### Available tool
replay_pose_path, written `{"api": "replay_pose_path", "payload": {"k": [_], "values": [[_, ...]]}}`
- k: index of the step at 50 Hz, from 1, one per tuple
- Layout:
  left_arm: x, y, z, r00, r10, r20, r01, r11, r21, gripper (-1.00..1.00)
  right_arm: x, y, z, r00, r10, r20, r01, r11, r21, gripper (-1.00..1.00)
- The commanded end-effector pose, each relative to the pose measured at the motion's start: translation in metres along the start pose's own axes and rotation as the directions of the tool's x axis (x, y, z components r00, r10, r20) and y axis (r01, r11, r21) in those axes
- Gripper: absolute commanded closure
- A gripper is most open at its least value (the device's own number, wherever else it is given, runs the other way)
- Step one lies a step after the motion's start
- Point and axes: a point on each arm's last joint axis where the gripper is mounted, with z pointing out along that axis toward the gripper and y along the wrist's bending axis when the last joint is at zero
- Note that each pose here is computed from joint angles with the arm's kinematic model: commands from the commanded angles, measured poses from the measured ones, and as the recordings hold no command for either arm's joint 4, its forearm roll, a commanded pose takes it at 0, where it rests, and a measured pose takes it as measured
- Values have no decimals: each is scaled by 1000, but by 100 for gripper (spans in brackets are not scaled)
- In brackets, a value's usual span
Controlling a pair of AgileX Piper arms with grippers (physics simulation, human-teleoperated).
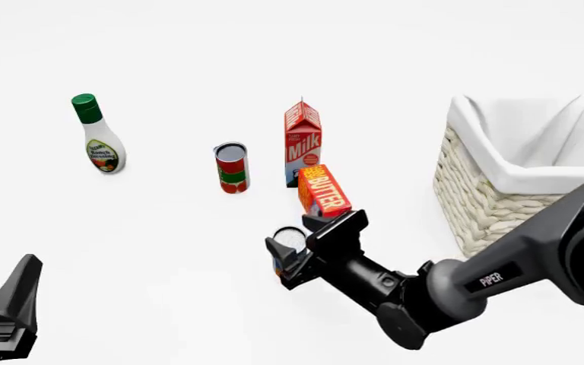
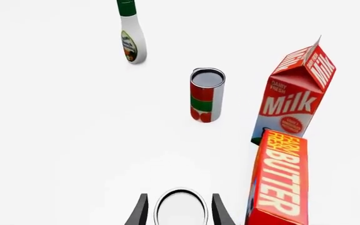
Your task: Pick the alphabet soup and place it in the basket.
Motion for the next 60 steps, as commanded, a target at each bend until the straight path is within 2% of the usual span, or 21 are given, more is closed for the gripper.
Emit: {"api": "replay_pose_path", "payload": {"k": [1, 60], "values": [[0, 0, 0, 1000, 0, 0, 0, 1000, 0, -100, 5, -1, 3, 1000, 3, -9, -3, 1000, 2, -100], [0, 0, 0, 1000, 0, 0, 0, 1000, 0, -100, 32, 0, 21, 998, 12, -67, -12, 1000, 1, -100]]}}
